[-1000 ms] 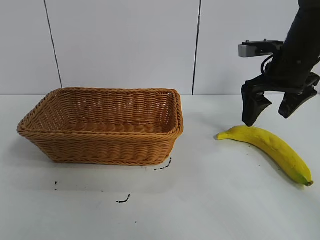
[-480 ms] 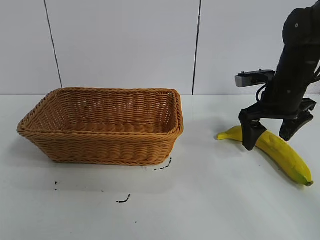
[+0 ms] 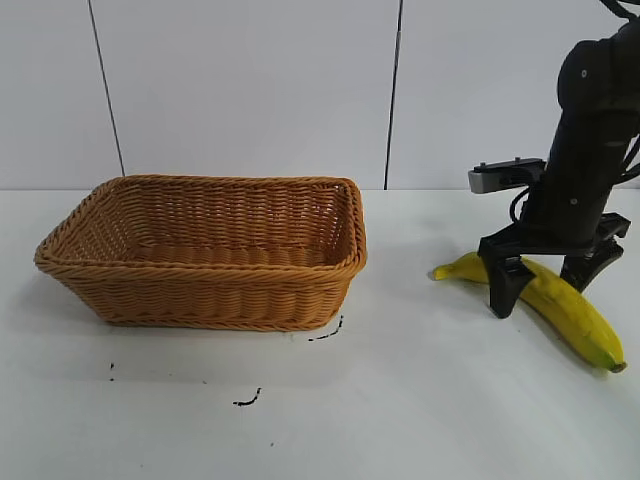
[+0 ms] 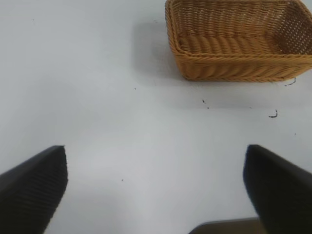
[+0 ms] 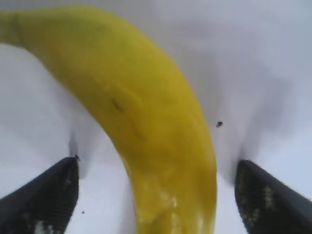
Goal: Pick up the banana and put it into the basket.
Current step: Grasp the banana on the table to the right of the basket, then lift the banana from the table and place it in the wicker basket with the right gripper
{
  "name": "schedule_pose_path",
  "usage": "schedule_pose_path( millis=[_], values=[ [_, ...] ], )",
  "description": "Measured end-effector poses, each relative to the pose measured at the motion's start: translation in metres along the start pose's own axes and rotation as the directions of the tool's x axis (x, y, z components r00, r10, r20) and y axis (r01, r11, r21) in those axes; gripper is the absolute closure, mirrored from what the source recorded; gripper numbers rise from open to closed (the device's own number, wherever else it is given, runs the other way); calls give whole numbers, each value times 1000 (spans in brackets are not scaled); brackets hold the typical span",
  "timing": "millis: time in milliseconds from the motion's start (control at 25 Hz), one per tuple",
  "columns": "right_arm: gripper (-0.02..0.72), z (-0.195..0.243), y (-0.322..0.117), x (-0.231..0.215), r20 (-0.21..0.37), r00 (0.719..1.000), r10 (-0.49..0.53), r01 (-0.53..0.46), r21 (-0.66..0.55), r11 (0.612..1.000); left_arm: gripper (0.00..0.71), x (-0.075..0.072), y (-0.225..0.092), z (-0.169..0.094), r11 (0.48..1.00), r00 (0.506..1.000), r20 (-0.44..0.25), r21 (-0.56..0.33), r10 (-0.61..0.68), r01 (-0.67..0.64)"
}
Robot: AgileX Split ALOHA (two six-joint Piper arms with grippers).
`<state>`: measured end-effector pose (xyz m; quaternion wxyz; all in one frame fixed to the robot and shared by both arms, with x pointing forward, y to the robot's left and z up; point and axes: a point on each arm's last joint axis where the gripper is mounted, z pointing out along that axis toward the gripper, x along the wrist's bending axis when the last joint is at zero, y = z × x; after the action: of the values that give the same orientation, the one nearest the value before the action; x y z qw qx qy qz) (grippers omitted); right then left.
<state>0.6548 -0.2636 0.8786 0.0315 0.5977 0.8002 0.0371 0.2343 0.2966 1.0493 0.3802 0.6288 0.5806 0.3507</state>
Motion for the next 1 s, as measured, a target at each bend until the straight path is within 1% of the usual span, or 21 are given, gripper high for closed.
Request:
schedule_pose_path(
  millis=[40, 80, 120, 240, 360, 440, 520, 680, 800, 880, 1000],
  values=[
    [323, -1, 0, 0, 4, 1000, 6, -6, 11, 1000, 15, 0, 0, 0, 1000, 1000, 0, 0, 0, 0],
    [403, -2, 0, -1, 10, 1000, 11, -11, 21, 1000, 15, 0, 0, 0, 1000, 1000, 0, 0, 0, 0],
    [378, -3, -1, -2, 20, 1000, 3, -4, 34, 999, 15, 0, 0, 0, 1000, 1000, 0, 0, 0, 0],
    [386, -12, 4, -6, 45, 999, -3, 1, 47, 999, 15, 0, 0, 0, 1000, 1000, 0, 0, 0, 0],
    [386, -41, 15, -8, 59, 998, 0, -2, 27, 1000, 15, 0, 0, 0, 1000, 1000, 0, 0, 0, 0],
    [386, -66, 21, -9, 55, 998, 11, -13, 29, 999, 15, 0, 0, 0, 1000, 1000, 0, 0, 0, 0],
    [386, -91, 28, -8, 35, 999, 26, -26, 10, 1000, 15, 0, 0, 0, 1000, 1000, 0, 0, 0, 0],
    [386, -129, 45, -2, 21, 999, 27, -25, -109, 994, 15, 0, 0, 0, 1000, 1000, 0, 0, 0, 0],
    [386, -142, 54, 14, 21, 1000, -17, 20, -154, 988, 15, 0, 0, 0, 1000, 1000, 0, 0, 0, 0],
    [386, -147, 58, 30, 23, 997, -71, 74, -168, 983, 15, 0, 0, 0, 1000, 1000, 0, 0, 0, 0],
    [386, -158, 65, 57, 30, 987, -158, 160, -208, 965, 15, 0, 0, 0, 1000, 1000, 0, 0, 0, 0]
  ],
)
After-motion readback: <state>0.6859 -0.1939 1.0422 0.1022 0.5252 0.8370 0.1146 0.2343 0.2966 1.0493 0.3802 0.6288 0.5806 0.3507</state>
